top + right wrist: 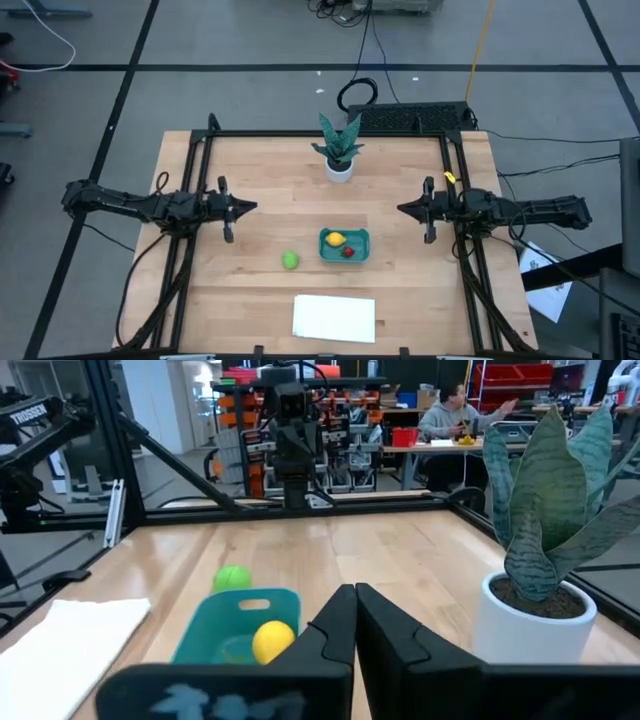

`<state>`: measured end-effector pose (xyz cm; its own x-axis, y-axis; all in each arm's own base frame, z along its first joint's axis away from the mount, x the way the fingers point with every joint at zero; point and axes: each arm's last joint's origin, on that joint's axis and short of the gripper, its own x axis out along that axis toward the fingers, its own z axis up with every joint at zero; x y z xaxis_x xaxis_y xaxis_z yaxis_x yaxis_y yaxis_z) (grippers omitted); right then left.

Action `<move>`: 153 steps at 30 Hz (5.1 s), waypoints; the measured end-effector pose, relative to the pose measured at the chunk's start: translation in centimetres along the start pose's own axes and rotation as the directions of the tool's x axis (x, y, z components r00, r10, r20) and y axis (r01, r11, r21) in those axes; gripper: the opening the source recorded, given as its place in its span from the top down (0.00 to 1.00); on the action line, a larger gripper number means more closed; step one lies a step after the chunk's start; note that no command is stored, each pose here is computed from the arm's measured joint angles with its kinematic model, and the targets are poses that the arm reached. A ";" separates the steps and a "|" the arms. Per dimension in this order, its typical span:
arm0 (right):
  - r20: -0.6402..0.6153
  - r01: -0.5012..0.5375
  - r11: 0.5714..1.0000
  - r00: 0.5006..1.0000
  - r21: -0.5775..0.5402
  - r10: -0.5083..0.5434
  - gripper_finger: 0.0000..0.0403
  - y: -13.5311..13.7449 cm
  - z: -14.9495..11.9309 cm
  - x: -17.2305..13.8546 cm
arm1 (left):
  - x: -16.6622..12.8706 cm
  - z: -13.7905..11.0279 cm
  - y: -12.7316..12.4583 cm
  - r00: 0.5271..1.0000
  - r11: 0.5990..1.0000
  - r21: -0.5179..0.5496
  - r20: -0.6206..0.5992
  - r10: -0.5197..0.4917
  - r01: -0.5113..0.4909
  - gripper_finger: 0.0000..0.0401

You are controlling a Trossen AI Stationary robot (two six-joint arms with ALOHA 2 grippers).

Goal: Pick and placing Produce into tupperware
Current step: Put the green cabbage into the green bin

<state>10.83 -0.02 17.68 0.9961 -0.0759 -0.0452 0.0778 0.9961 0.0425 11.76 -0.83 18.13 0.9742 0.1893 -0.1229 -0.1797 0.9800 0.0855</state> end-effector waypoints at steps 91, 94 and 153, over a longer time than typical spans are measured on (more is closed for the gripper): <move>-0.009 0.003 1.000 1.000 -0.007 -0.003 1.00 0.0 -0.1 0.0 | 14.5 20.4 -4.2 0.734 0.921 -0.196 -0.559 -0.386 0.336 0.94; -0.013 0.003 1.000 1.000 -0.008 -0.003 1.00 0.0 -0.1 0.0 | 15.1 20.0 -4.4 0.700 0.923 -0.201 -0.604 -0.381 0.328 0.94; -0.032 0.004 1.000 0.999 -0.011 -0.005 1.00 0.0 -0.3 0.1 | 16.9 15.1 -7.9 0.429 0.871 -0.166 -0.818 -0.383 0.462 0.55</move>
<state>10.88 -0.02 17.39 0.9938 -0.0791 -0.0775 0.0818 0.9961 0.0318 31.75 -6.33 30.33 0.3754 -0.2443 -0.8941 0.2711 0.9514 -0.1462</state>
